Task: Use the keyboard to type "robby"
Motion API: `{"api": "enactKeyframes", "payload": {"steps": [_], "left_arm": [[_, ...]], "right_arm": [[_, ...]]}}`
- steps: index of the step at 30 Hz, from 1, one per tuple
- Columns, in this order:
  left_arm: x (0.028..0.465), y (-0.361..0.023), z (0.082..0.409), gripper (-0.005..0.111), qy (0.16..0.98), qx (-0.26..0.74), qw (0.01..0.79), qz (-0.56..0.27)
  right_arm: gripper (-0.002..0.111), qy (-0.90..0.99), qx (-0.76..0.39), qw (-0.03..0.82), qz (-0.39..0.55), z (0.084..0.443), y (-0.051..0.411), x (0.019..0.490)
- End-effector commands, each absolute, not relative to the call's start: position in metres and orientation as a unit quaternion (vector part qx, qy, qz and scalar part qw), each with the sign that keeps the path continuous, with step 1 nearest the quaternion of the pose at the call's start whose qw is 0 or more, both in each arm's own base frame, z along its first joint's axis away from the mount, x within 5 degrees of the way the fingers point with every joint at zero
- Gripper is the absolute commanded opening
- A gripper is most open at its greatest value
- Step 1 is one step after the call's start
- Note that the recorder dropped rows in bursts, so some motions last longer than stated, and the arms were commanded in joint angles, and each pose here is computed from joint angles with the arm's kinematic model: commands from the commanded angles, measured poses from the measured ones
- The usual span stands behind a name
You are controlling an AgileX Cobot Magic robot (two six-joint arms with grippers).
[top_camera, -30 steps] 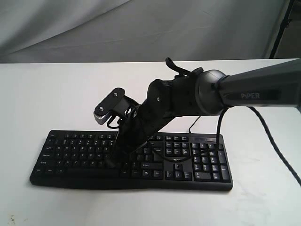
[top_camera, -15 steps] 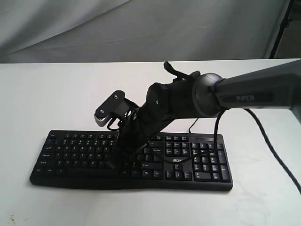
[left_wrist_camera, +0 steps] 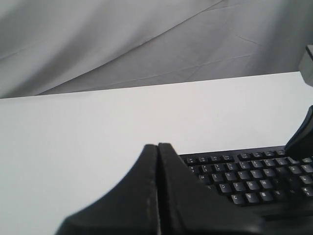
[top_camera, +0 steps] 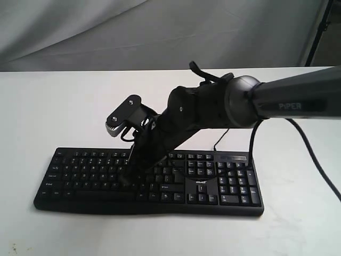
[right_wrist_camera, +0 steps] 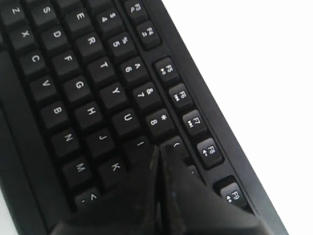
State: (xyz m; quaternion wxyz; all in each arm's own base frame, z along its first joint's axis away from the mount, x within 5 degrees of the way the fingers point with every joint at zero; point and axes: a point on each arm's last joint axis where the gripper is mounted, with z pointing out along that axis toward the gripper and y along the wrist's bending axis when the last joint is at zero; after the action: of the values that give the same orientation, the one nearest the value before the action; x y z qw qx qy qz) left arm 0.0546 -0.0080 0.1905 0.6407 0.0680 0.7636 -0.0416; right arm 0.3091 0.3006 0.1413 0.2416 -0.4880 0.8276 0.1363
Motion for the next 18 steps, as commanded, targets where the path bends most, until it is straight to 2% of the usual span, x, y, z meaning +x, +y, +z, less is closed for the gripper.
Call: {"api": "enactKeyframes", "payload": {"steps": [1, 18], "left_arm": [[0.055, -0.008, 0.19, 0.0, 0.762, 0.071, 0.642, -0.043], [0.055, -0.008, 0.19, 0.0, 0.762, 0.071, 0.642, -0.043]], "right_arm": [[0.0, 0.82, -0.497, 0.251, 0.135, 0.147, 0.304, 0.306], [0.0, 0.785, -0.535, 0.266, 0.163, 0.151, 0.335, 0.279]]}}
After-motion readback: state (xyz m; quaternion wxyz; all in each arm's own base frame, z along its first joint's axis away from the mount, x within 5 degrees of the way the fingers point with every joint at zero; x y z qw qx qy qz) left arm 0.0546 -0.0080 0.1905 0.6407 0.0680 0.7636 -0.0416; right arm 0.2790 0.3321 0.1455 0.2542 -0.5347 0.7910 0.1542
